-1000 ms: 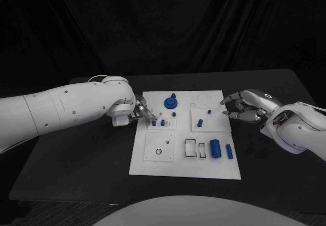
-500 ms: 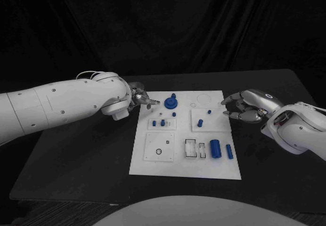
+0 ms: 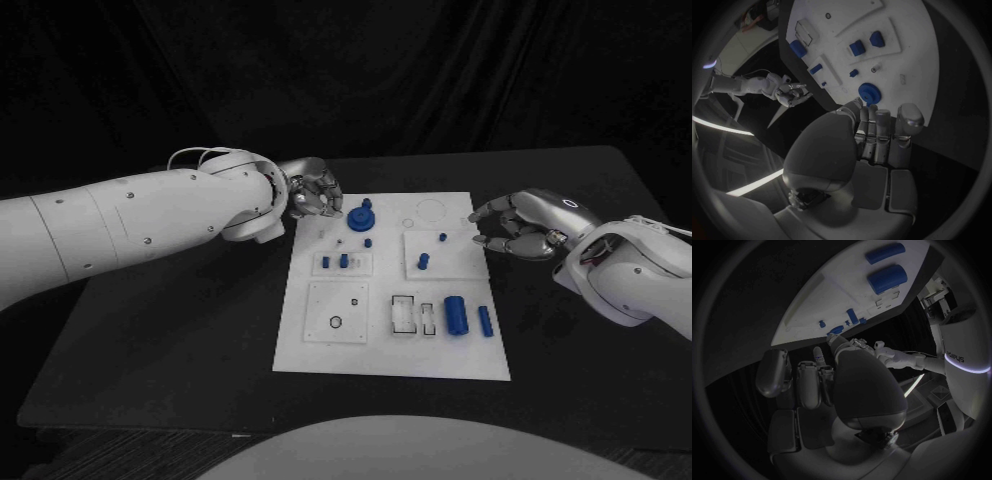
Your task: Assemble the parts on the task board
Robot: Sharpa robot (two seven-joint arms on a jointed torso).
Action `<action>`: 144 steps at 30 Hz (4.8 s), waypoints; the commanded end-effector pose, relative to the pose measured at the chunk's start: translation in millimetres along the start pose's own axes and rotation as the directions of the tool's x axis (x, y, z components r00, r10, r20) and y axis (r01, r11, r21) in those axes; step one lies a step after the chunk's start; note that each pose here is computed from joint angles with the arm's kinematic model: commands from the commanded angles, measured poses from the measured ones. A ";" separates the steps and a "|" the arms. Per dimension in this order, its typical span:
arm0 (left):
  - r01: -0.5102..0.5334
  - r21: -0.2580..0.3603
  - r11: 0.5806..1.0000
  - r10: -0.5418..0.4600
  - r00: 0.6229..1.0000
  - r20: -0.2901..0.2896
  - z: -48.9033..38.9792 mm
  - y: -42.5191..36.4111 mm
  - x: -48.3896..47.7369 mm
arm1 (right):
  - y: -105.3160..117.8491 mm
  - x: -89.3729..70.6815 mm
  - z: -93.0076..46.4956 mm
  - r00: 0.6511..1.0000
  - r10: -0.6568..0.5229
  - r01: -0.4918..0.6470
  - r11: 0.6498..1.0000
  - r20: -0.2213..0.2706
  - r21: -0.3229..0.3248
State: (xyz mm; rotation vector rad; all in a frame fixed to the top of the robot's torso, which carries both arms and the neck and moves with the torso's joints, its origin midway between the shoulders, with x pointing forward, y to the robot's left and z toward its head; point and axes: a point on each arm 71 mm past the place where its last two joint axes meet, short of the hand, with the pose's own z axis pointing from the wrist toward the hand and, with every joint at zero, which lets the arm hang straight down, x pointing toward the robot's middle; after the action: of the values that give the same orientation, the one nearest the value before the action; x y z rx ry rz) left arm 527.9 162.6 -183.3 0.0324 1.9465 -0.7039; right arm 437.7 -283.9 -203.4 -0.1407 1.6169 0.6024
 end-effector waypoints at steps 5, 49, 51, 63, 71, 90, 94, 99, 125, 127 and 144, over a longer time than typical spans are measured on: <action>-0.339 0.329 0.881 0.316 0.941 0.123 6.6 -24.2 7.0 | -0.8 -0.6 -2.3 1.000 0.000 0.000 1.000 0.012 0.006; -0.468 0.385 0.795 0.484 0.873 0.063 33.4 -29.3 54.8 | 0.3 0.0 -3.5 1.000 0.003 -0.003 1.000 0.011 0.002; -0.468 0.386 0.795 0.484 0.873 0.061 34.2 -29.6 55.9 | 0.6 0.1 -3.4 1.000 0.003 -0.003 1.000 0.011 0.001; -0.461 0.393 0.796 0.479 0.876 0.056 40.2 -29.3 66.1 | 0.2 -0.2 -4.1 1.000 0.004 -0.004 1.000 0.012 0.001; -0.459 0.387 0.800 0.476 0.878 0.057 41.9 -25.6 70.2 | -0.4 -0.2 -4.7 1.000 0.003 -0.003 1.000 0.012 0.003; -0.473 0.415 0.777 0.439 0.880 0.180 21.4 -23.6 60.6 | -1.3 1.7 -5.3 1.000 0.004 -0.004 1.000 0.004 0.004; -0.481 0.410 0.775 0.440 0.876 0.195 13.9 -23.5 49.7 | -2.1 1.8 -5.5 1.000 0.005 -0.005 1.000 0.002 0.007; -0.486 0.395 0.780 0.448 0.874 0.191 5.5 -19.9 37.8 | -3.0 2.0 -5.6 1.000 0.006 -0.006 1.000 -0.001 0.011; -0.474 0.310 0.824 0.471 0.878 0.090 -0.6 9.7 33.6 | -3.5 3.9 -6.5 1.000 0.009 -0.009 1.000 -0.005 0.012; -0.473 0.307 0.826 0.470 0.878 0.087 -0.3 10.7 34.5 | -3.5 4.1 -6.6 1.000 0.009 -0.009 1.000 -0.006 0.012; -0.467 0.315 0.826 0.466 0.881 0.083 1.3 9.4 40.8 | -3.6 5.1 -7.1 1.000 0.010 -0.010 1.000 -0.006 0.012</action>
State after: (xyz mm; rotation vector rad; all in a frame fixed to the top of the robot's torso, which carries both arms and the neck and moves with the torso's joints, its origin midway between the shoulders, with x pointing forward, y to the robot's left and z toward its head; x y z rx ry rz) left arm 513.5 160.7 -221.2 0.6881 1.6982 -0.6713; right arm 432.9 -289.0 -208.4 -0.1280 1.6293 0.6009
